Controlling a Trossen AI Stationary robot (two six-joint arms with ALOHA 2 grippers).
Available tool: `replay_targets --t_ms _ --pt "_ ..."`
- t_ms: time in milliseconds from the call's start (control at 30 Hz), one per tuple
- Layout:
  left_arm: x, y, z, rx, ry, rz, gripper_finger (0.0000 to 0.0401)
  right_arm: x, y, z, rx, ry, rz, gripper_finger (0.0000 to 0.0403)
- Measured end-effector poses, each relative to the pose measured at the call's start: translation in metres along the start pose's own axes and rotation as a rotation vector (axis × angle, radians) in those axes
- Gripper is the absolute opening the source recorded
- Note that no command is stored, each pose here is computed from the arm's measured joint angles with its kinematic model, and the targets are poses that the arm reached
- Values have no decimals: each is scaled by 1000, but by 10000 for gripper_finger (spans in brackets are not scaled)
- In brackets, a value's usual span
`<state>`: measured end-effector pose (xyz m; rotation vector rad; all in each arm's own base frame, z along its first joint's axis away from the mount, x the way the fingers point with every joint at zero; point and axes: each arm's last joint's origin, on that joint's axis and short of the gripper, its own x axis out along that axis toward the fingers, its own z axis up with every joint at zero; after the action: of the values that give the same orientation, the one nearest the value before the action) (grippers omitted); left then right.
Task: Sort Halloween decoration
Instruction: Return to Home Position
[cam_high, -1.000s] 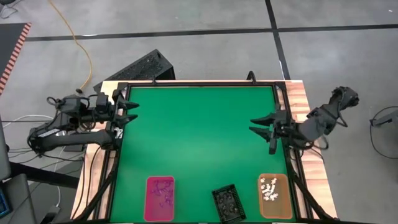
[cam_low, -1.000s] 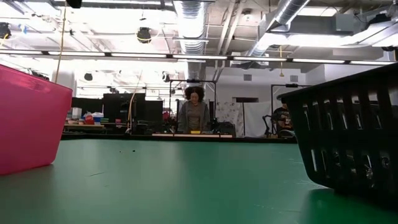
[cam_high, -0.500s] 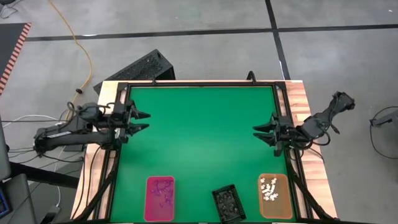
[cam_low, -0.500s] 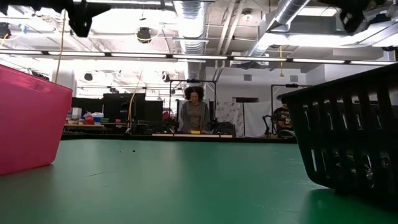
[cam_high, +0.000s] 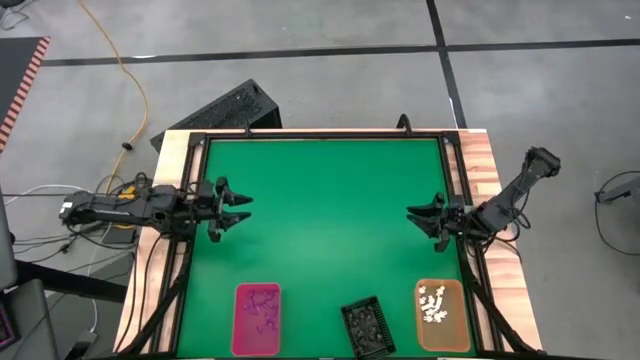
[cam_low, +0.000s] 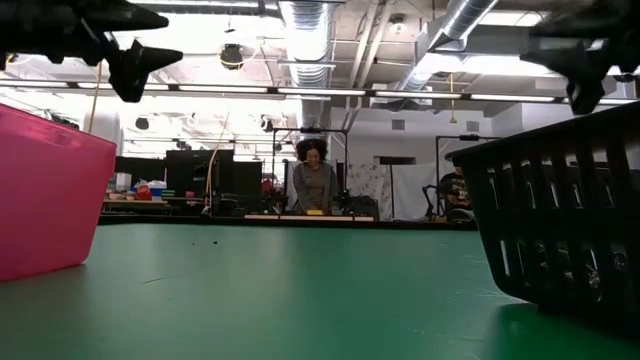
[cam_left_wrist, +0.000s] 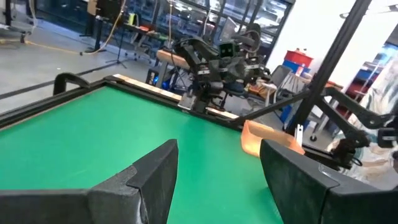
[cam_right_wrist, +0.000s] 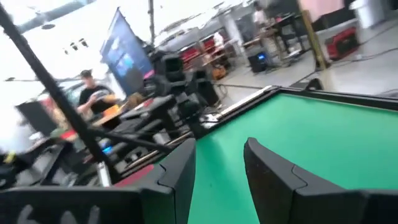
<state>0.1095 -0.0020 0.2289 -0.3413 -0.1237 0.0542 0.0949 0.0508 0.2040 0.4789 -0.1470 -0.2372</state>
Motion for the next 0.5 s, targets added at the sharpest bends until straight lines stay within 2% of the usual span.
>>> replay_targets --t_ms 100,267,500 --pt "0 -2 -10 -1 6 -19 219 -2 -6 -8 -11 -16 -68 162" --pt "-2 -5 -18 -17 14 -62 219 -2 -9 -11 -4 -37 -119 162" --pt "-18 -5 -8 -77 -16 -84 219 -6 -15 -4 47 -90 -146 162"
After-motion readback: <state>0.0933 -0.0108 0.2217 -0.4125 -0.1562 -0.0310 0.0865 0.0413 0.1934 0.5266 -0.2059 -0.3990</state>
